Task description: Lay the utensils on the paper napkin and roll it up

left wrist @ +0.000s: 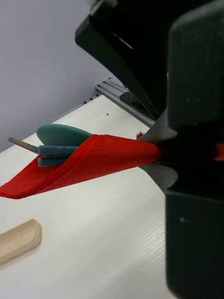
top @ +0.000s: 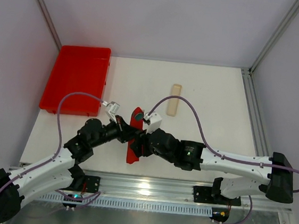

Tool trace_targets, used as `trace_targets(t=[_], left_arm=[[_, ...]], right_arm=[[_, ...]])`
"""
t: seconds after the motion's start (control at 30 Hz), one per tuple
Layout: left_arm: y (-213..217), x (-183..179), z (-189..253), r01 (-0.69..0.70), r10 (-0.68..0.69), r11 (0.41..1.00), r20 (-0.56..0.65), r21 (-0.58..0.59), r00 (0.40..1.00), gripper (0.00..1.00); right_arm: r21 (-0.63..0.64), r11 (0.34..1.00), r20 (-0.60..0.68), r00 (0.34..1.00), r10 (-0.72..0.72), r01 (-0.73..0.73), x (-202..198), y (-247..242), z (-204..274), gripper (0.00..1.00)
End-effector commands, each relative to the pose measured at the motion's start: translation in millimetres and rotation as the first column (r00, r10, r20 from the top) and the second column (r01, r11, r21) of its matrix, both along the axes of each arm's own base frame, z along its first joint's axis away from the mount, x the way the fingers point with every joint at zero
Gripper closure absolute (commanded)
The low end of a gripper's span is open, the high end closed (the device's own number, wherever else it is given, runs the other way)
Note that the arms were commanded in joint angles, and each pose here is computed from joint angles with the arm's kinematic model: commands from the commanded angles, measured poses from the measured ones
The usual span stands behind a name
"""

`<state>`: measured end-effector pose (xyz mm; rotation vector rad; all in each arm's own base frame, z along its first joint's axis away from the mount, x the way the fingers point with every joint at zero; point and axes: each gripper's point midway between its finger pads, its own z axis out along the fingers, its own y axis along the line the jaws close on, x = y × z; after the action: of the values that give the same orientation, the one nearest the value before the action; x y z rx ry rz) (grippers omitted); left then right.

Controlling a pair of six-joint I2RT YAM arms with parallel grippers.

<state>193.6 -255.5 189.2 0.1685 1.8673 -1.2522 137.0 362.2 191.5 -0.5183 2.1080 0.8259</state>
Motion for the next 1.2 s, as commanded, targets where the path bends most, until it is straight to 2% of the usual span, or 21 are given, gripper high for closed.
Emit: trace_targets(t=[0.0, 0.37, 0.57, 0.87, 1.17], left_arm=[[0, -1, 40, 0.000, 0.004, 0.998, 0.067, -0.062, 0.998, 1.00], [4, -13, 66, 0.024, -0.014, 0.992, 0.084, -0.121, 0.996, 1.00], [3, -17, 68, 0.040, -0.030, 0.990, 0.076, -0.134, 0.997, 1.00], [1, -21, 68, 0.062, -0.053, 0.989, 0.070, -0.138, 0.996, 1.00], [-1, -22, 78, 0.075, -0.062, 0.982, 0.075, -0.173, 0.995, 1.00]], right_arm=[[0.101, 0.995, 0.017, 1.000, -0.012, 0.010, 4, 19, 30, 0.42], [0.096, 0.995, 0.009, 1.000, -0.017, 0.016, 2, 18, 23, 0.41], [0.148, 0.989, 0.050, 0.999, 0.011, -0.018, -1, 18, 34, 0.41], [0.177, 0.983, 0.148, 0.989, 0.018, -0.044, 2, 4, 55, 0.30], [0.183, 0.980, 0.134, 0.989, 0.057, -0.081, -5, 7, 54, 0.30]])
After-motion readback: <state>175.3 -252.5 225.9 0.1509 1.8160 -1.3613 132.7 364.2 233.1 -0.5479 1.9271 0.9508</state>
